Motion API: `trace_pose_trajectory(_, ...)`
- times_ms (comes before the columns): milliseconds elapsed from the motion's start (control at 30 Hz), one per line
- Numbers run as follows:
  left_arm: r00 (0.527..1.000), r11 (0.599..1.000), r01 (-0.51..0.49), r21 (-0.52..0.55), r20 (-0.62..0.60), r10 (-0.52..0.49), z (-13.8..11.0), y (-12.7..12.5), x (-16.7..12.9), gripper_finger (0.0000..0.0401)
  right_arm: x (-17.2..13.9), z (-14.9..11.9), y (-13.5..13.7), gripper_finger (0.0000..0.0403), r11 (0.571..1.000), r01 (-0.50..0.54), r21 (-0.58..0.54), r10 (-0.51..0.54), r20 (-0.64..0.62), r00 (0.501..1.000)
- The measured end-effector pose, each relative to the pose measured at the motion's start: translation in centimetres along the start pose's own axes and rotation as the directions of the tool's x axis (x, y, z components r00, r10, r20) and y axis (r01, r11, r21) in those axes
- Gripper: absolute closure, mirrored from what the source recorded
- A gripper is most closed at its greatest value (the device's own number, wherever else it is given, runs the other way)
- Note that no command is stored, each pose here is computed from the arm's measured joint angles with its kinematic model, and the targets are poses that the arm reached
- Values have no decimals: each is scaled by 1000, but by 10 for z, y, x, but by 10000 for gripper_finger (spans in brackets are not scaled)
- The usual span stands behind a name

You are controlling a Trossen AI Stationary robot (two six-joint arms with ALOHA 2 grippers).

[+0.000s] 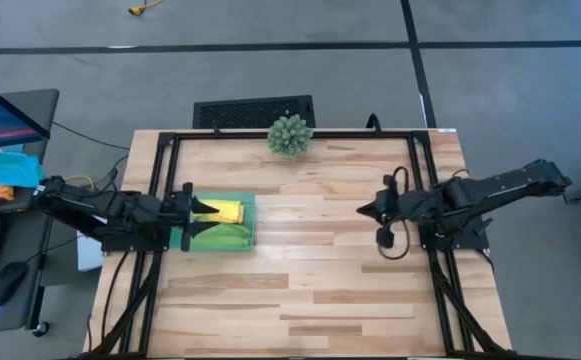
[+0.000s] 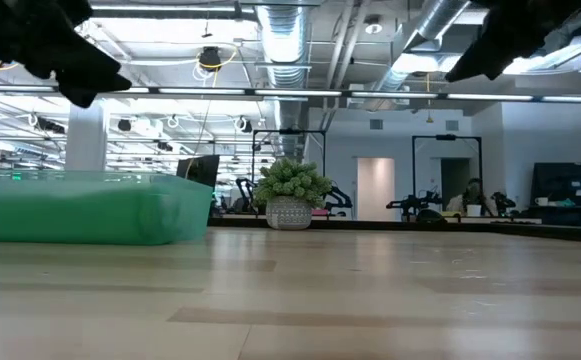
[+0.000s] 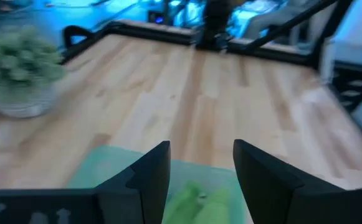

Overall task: Roll microfiber towels into tight, uniform cylinder then place into a basket
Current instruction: Return to Home Position

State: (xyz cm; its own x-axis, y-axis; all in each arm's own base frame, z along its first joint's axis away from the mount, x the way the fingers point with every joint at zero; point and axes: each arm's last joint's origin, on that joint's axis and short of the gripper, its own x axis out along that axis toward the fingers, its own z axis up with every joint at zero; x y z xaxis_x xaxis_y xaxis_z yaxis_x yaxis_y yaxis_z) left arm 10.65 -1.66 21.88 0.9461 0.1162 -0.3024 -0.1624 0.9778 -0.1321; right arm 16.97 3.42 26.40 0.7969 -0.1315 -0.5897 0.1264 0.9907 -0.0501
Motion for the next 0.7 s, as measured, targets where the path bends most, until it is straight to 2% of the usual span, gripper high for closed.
trace_pose_trajectory(167,993,995,100,-18,67,-99,-15,2,-2,234,-26,-5,-11,374,999,19,32,-22,113,993)
trace_pose_trajectory(300,982,986,158,60,91,-163,-24,4,-5,234,-41,-13,-16,375,998,-14,56,2,204,979)
trace_pose_trajectory(400,967,974,208,95,128,-219,-25,5,-10,234,-43,-29,-18,376,998,-36,61,20,239,971)
trace_pose_trajectory(533,945,961,247,126,190,-268,-23,7,-19,234,-41,-57,-23,374,990,-12,138,-26,271,962)
trace_pose_trajectory(700,934,947,282,154,184,-307,-23,5,-19,234,-34,-87,-27,375,980,-15,201,-52,323,945)
